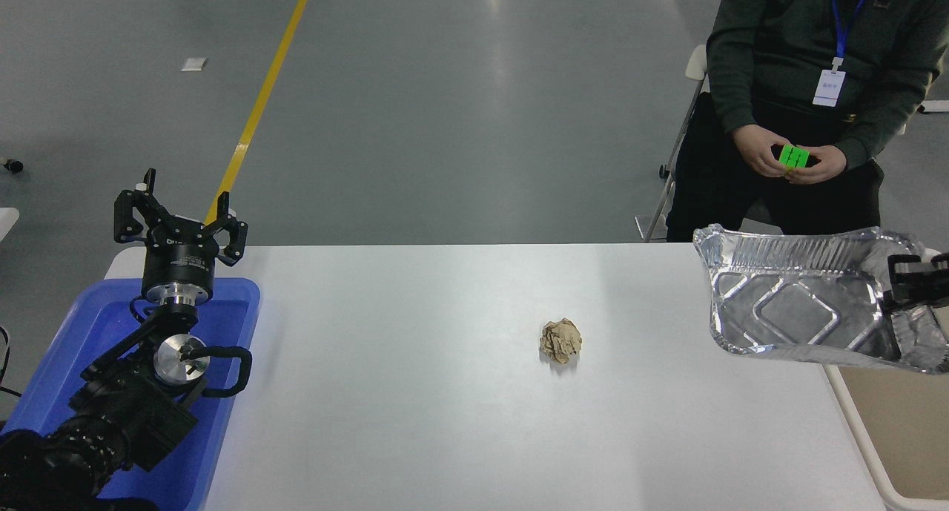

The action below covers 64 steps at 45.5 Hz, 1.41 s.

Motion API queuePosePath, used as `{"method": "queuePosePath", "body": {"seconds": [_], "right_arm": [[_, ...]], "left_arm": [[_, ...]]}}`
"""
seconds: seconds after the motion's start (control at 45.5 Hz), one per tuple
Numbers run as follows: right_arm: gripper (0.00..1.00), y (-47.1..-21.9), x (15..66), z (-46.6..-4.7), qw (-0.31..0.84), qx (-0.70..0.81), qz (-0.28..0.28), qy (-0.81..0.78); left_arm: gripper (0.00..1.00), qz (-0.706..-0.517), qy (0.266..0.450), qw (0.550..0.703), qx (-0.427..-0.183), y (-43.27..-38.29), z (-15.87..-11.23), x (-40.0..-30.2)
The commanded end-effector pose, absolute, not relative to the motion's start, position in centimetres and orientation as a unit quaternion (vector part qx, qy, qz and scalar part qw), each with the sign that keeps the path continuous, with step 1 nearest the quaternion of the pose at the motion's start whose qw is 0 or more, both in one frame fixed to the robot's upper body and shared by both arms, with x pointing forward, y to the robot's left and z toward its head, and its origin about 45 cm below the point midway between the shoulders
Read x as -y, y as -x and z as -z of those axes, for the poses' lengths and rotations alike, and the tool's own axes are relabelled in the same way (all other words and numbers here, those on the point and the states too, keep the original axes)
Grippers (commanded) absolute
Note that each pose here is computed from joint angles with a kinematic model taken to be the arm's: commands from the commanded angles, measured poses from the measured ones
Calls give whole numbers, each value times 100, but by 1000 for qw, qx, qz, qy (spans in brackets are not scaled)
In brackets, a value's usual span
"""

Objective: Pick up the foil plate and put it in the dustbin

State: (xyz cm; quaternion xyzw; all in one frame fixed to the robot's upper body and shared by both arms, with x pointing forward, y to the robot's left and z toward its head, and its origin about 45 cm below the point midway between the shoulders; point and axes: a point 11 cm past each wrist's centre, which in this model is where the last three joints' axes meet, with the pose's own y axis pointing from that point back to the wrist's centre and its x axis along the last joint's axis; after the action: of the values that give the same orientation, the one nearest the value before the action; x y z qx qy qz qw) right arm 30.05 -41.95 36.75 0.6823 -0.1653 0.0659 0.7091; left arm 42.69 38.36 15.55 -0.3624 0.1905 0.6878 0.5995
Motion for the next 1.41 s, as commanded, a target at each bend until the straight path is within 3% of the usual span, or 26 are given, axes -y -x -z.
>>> {"method": "queuePosePath", "body": {"seconds": [0.0, 0.308, 0.549, 0.857, 1.055, 1.385], "right_arm": [[0, -2997, 4193, -3927, 716, 156, -70, -676], [0, -3052, 4266, -4230, 721, 169, -79, -667], [0, -3282, 4720, -4538, 721, 262, -83, -636], [0, -3674, 5478, -4269, 681, 398, -61, -611], [0, -3710, 6012, -4117, 669, 476, -35, -570], [0, -3661, 6342, -3398, 647, 549, -22, -529]], "left_arm": [[99, -688, 362, 600, -191, -4269, -1555, -3836], [99, -688, 362, 600, -191, -4269, -1555, -3836], [99, -688, 362, 600, -191, -4269, -1555, -3836], [99, -688, 362, 600, -191, -4269, -1555, -3836], [99, -688, 362, 600, -191, -4269, -1555, -3836], [99, -688, 362, 600, -191, -4269, -1555, -3836]]}}
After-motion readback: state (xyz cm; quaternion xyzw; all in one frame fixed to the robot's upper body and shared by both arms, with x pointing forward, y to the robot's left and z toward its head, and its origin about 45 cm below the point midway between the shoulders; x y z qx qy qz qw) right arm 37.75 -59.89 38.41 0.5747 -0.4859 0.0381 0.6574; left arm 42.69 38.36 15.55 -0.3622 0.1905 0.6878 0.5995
